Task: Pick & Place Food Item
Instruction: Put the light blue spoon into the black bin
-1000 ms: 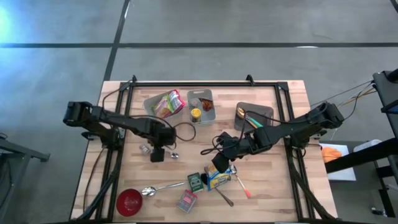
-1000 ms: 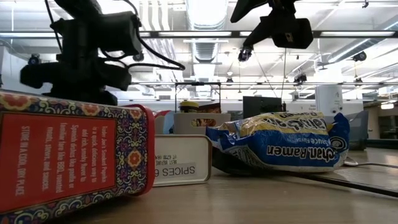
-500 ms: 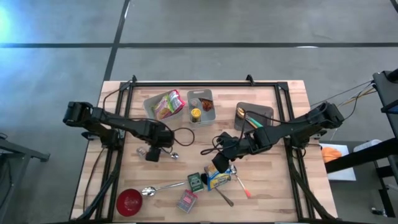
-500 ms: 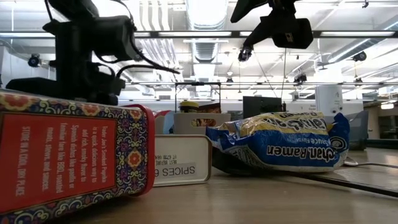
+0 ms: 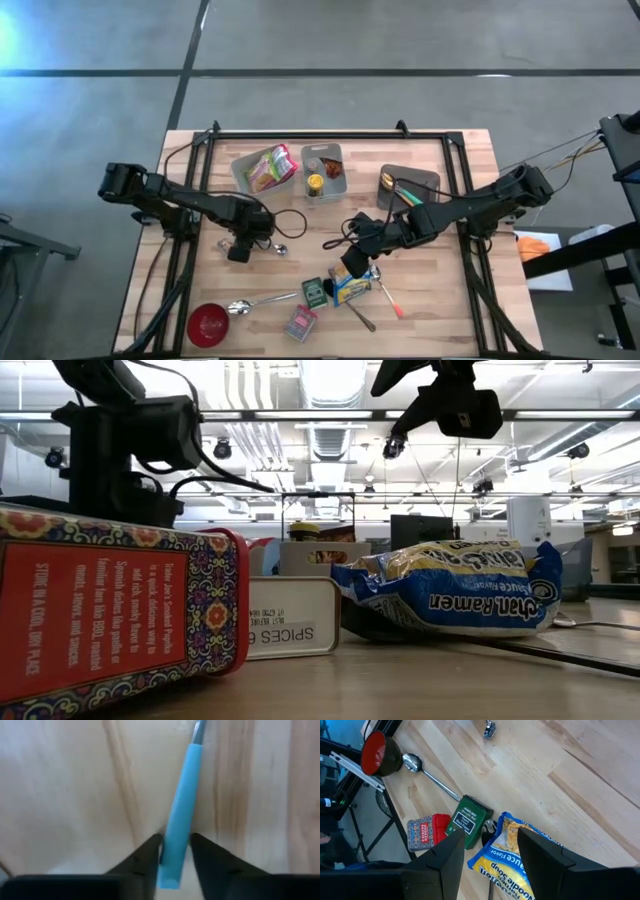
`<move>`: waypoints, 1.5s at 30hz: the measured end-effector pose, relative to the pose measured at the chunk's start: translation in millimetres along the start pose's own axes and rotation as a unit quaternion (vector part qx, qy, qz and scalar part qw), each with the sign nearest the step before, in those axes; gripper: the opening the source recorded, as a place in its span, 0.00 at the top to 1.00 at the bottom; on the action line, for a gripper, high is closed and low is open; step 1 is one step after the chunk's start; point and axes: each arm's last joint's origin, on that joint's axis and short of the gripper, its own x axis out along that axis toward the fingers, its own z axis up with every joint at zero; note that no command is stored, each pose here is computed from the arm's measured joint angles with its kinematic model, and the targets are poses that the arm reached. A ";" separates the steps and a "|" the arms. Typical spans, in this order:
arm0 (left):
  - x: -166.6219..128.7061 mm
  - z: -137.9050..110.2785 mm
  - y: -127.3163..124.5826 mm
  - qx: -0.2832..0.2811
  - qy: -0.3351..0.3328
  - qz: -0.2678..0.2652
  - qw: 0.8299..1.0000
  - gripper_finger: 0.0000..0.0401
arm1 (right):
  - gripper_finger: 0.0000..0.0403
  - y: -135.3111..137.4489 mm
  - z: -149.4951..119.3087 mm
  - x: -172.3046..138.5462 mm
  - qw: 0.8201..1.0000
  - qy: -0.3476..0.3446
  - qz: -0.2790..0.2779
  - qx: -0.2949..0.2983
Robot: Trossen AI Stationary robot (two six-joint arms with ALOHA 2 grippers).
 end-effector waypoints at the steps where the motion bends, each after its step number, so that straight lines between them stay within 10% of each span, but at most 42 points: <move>1: 0.0 0.1 -0.1 -0.001 0.000 0.000 1.000 0.77 | 0.55 0.0 0.0 0.0 1.000 0.000 0.000 0.000; 4: 0.0 -0.1 0.1 -0.002 0.000 0.000 1.000 0.91 | 0.55 0.0 0.0 0.0 1.000 0.000 0.000 0.000; 14: -6.7 2.3 1.1 -0.101 -0.015 0.012 0.995 0.91 | 0.55 0.1 1.0 -0.2 0.999 -0.024 -0.008 0.026; 27: -57.1 13.6 2.7 -0.236 -0.199 -0.042 0.950 0.91 | 0.55 5.1 10.4 -26.0 0.991 -0.124 0.007 0.046; 32: -91.3 24.3 4.5 -0.259 -0.359 -0.085 0.893 0.91 | 0.55 9.7 16.0 -42.1 0.983 -0.173 0.032 0.045; 40: -153.6 39.7 6.7 -0.203 -0.616 -0.160 0.744 0.91 | 0.55 29.1 30.7 -51.1 0.956 -0.273 0.104 -0.015; 45: -162.2 42.3 6.2 -0.190 -0.648 -0.183 0.714 0.91 | 0.55 37.1 43.2 -57.9 0.930 -0.339 0.128 -0.056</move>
